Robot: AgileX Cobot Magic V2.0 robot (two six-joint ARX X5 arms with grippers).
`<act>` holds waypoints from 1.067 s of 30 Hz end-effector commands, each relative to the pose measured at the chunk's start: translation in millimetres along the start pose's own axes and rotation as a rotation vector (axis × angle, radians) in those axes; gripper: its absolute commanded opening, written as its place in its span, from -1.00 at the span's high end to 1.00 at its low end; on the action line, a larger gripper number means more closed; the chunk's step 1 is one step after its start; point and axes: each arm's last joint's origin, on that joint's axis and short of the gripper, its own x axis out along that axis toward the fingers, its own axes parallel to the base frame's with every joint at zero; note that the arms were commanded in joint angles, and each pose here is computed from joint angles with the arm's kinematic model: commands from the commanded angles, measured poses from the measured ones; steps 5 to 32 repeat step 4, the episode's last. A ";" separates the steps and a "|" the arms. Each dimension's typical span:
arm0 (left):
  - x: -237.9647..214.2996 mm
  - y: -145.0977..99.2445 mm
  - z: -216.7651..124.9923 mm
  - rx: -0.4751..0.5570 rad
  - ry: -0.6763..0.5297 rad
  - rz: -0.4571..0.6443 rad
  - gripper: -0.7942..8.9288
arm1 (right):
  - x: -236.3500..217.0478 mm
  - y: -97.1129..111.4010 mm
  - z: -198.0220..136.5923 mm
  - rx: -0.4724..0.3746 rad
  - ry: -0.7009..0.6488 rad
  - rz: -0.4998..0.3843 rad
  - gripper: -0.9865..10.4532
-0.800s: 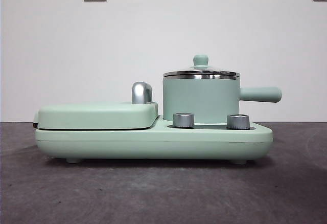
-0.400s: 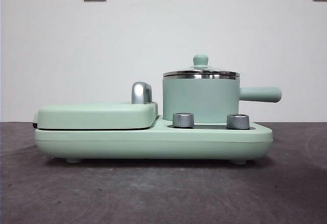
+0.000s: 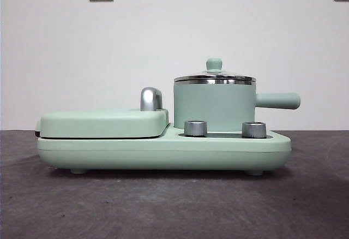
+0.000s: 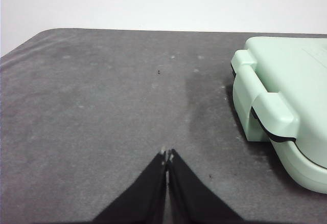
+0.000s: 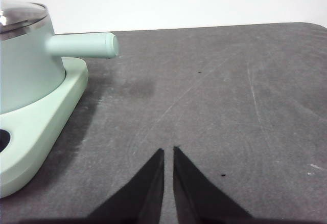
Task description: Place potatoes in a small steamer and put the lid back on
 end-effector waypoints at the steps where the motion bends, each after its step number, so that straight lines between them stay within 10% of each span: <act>1: 1.8 0.0 -6.7 0.011 0.024 -0.001 0.82 | 0.4 0.0 -0.4 -0.008 -0.007 0.000 0.78; 32: 1.8 0.0 -6.7 0.011 0.024 -0.001 0.82 | 0.4 0.0 -0.4 -0.008 -0.007 0.000 0.78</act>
